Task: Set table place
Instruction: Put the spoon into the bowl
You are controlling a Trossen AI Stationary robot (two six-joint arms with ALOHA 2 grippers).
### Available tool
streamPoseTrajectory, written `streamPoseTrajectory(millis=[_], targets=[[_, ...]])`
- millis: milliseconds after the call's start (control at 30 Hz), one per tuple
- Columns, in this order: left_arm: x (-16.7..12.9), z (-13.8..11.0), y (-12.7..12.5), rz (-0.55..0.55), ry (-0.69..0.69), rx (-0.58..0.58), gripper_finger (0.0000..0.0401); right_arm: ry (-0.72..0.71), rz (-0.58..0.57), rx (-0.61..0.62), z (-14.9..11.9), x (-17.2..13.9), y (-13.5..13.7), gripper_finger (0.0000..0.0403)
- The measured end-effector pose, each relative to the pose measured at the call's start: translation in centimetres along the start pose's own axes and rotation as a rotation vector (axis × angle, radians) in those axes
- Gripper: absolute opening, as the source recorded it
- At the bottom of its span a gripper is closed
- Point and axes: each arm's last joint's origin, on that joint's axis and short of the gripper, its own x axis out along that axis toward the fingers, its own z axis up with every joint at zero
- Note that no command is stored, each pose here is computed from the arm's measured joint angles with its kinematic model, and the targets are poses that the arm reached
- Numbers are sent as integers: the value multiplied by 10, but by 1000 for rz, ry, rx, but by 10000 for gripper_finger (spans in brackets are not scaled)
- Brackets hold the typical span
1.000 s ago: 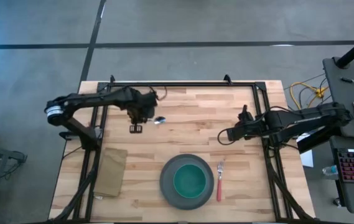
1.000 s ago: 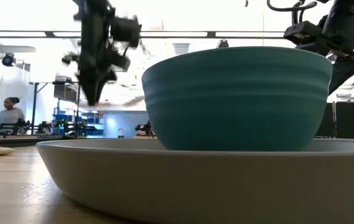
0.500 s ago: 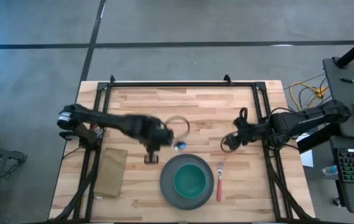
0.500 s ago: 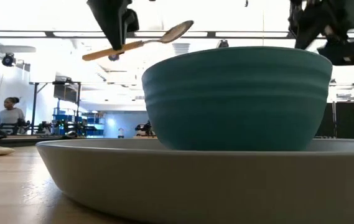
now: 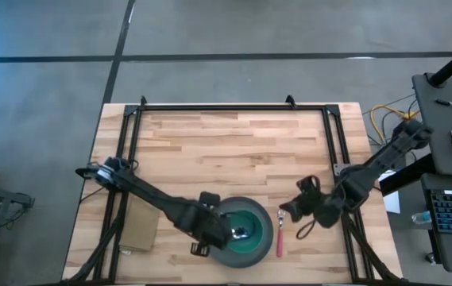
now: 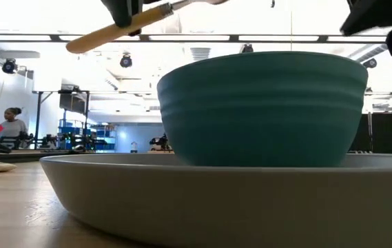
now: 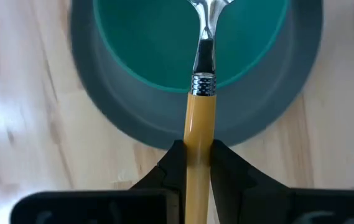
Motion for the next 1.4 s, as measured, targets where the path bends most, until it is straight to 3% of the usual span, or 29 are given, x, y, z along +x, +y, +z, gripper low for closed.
streamPoseTrajectory(millis=[300,733,1400], targets=[[4,4,-6,-22,39,-50,24,-39,234,-123,-24,25,35,9],[19,15,-1,-83,0,-29,26,6,188,-279,-44,57,63,8],[29,20,1,-92,-23,-30,25,98,167,-357,-65,88,80,8]])
